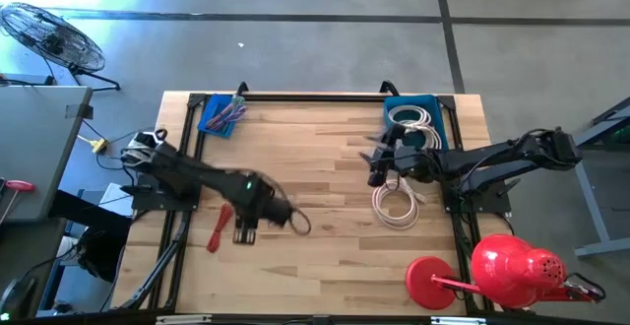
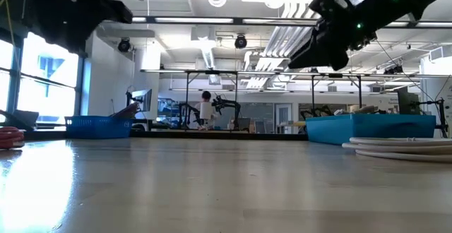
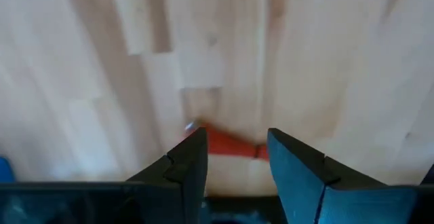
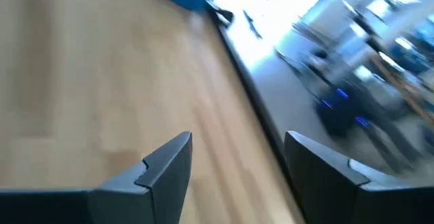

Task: Pick & Place USB Port
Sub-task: Put the orange USB cable into the left blue bin

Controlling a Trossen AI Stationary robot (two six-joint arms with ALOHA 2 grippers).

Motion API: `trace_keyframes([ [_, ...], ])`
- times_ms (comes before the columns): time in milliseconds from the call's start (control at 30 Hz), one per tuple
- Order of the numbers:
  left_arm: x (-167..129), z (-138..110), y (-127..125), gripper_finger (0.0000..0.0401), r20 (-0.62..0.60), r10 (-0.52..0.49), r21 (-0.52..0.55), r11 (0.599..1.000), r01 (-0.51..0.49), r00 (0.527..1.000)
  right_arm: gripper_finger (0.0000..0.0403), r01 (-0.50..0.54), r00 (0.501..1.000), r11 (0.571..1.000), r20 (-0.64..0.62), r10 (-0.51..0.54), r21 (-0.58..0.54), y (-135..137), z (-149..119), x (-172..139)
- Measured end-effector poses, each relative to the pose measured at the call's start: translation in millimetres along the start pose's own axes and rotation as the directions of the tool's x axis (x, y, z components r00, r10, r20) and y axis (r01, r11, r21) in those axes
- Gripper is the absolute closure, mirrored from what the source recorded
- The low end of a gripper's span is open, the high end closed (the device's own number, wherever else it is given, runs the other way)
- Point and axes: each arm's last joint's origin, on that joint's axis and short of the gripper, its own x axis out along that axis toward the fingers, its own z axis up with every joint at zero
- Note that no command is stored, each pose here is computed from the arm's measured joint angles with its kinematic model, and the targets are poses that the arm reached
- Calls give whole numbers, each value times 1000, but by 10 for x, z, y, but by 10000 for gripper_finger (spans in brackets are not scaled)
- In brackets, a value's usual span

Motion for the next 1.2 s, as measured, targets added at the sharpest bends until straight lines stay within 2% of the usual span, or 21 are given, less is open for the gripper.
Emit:
trace_keyframes([
  [100,7,-38,-226,254,45,15,-39,999,-13,999,176,-122,987,992,103,124,-21,36,73,-15],
  [233,16,-144,-458,254,72,79,-177,982,-66,994,176,-267,930,961,244,276,-72,62,164,-39],
  [367,30,-293,-711,254,89,110,-315,946,-77,990,178,-341,873,936,338,351,-93,66,229,-61],
  [433,51,-403,-817,254,68,134,-437,895,-91,989,181,-352,862,932,357,360,-91,65,243,-66],
  [533,119,-606,-955,258,-9,164,-599,789,-136,986,186,-370,856,926,361,370,-70,82,250,-79],
  [600,180,-721,-1042,265,-42,172,-654,740,-157,984,190,-390,851,920,361,380,-49,103,253,-93],
  [700,265,-832,-1110,280,-73,189,-692,698,-186,979,195,-424,842,905,350,411,-45,157,249,-123],
  [800,291,-865,-1089,298,-110,207,-685,693,-225,972,199,-449,825,891,354,440,-62,220,263,-172],
  [1100,210,-696,-823,357,-129,165,-608,766,-209,978,199,-517,774,850,368,515,-100,407,304,-336],
  [1200,162,-688,-699,376,-118,183,-597,772,-217,976,199,-522,769,845,368,524,-113,463,313,-392],
])
